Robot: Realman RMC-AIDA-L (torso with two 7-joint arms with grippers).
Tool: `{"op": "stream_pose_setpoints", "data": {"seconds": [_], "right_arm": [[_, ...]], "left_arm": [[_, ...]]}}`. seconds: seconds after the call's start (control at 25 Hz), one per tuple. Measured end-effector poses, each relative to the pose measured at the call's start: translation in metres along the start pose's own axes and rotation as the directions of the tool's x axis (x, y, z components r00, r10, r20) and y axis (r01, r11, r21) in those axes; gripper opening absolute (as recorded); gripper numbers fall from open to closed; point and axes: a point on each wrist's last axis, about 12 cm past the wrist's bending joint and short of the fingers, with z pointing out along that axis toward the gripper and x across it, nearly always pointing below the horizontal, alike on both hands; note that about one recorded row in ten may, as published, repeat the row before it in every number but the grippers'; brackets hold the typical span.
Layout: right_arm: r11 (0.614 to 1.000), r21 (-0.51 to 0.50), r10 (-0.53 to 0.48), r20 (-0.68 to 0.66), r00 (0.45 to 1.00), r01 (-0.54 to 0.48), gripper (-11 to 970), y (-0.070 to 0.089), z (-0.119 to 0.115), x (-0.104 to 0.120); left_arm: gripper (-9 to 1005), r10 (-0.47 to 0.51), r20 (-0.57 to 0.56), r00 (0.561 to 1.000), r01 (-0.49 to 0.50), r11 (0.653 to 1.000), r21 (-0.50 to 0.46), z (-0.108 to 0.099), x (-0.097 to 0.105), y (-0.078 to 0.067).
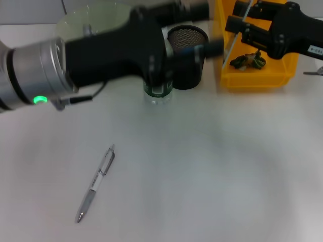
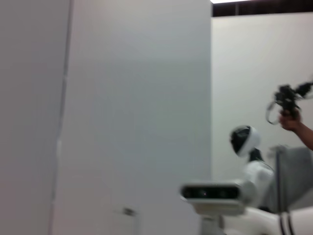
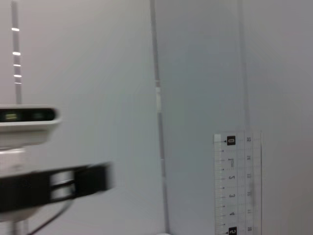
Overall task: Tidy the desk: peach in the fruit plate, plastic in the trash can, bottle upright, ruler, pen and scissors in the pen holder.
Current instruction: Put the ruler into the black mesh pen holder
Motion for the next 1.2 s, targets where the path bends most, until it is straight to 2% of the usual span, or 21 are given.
{"op": "stream_pose_setpoints", "data": {"seconds": [0.12, 0.32, 0.6, 0.92, 1.2], "right_arm": [[0.999, 0.043, 0.002, 0.006, 1.000, -0.002, 377, -0.005, 0.004, 0.001], [0.993, 0.116, 0.001, 0.044, 0.999, -0.006, 377, -0.015, 0.011, -0.002], [0.986, 0.166, 0.003, -0.010, 1.000, -0.001, 377, -0.027, 0.045, 0.001], [0.979, 0.190, -0.067, -0.030, 0.997, 0.071, 376, -0.025, 0.073, 0.006], [0.968, 0.223, -0.101, -0.087, 0.991, 0.118, 376, -0.025, 0.086, 0.014]], "left_arm": [[634, -0.012, -0.032, 0.999, 0.013, 0.999, 0.048, -0.001, 0.006, -0.007], [634, -0.045, -0.039, 0.998, 0.047, 0.998, 0.052, -0.006, 0.014, -0.013], [635, -0.116, -0.037, 0.993, 0.117, 0.992, 0.050, -0.013, 0.028, -0.019], [635, -0.156, -0.034, 0.987, 0.157, 0.987, 0.045, -0.015, 0.029, -0.019], [635, -0.196, -0.028, 0.980, 0.197, 0.980, 0.027, -0.015, 0.029, -0.016]]}}
